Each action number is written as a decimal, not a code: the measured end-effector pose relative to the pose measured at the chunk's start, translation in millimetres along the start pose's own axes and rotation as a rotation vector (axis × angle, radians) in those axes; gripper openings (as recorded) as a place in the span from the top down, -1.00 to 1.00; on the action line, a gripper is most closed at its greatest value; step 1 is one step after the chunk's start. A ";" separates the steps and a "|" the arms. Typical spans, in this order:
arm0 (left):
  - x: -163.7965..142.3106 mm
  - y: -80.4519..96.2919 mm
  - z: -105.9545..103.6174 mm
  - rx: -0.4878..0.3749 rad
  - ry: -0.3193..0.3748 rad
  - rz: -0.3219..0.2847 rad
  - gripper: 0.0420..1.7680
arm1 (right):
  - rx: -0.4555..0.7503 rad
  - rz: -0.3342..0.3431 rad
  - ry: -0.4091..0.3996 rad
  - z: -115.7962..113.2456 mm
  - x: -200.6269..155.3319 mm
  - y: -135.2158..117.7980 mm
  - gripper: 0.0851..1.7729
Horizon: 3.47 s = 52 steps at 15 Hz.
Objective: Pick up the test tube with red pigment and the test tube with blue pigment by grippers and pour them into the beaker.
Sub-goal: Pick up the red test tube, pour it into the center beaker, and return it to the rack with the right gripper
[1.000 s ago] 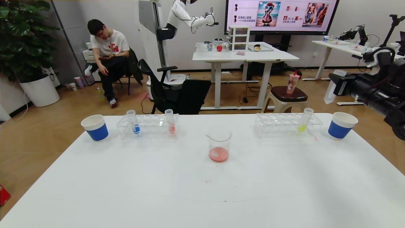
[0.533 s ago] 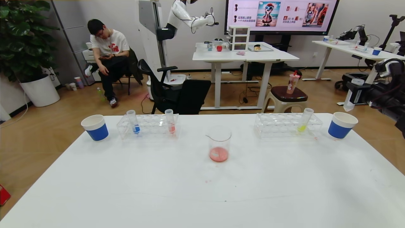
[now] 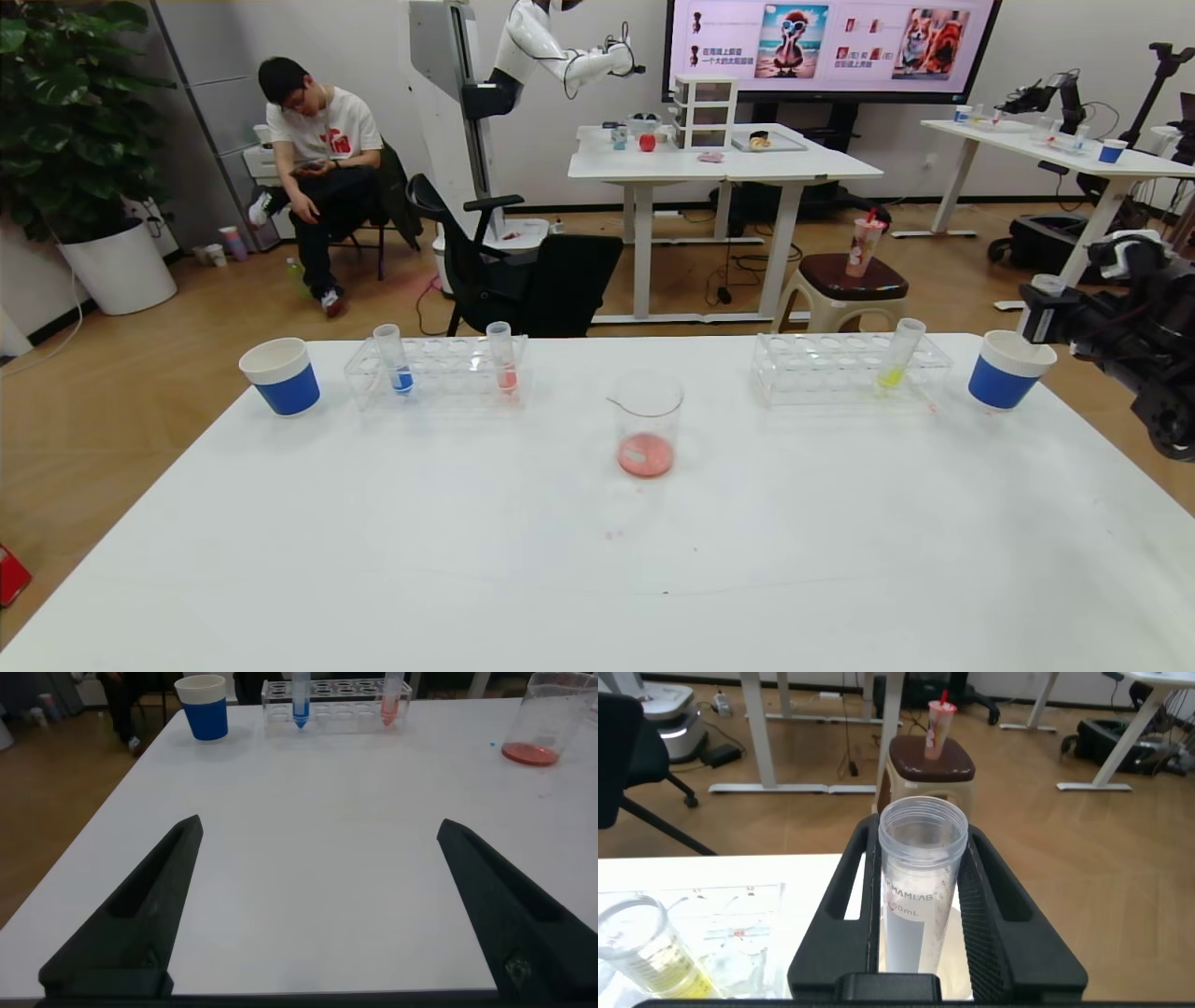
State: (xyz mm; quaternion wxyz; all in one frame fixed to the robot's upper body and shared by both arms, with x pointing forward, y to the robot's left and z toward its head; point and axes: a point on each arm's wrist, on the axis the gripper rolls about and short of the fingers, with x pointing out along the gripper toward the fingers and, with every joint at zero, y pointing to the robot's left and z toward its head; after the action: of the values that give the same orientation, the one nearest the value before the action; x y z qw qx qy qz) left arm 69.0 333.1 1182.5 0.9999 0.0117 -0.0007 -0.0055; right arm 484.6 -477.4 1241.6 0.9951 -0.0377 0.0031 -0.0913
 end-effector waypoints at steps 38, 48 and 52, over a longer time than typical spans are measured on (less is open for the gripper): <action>0.0 0.0 0.0 -0.001 0.000 0.000 -0.98 | 0.030 0.305 -0.420 174.1 -329.5 72.3 -0.96; 0.0 0.0 -0.1 0.006 0.001 -0.002 -0.98 | -0.009 0.291 -0.462 61.4 -463.7 56.6 -0.96; 0.0 0.0 0.0 0.001 0.000 0.000 -0.98 | -0.008 0.230 -0.330 5.1 -451.0 61.7 -0.96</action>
State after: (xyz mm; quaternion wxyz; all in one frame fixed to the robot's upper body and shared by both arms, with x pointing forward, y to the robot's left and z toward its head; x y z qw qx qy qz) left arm 69.0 333.1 1182.4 0.9999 0.0125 -0.0005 -0.0055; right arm 52.5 -334.4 1241.7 0.9858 -0.0556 -0.1555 0.0306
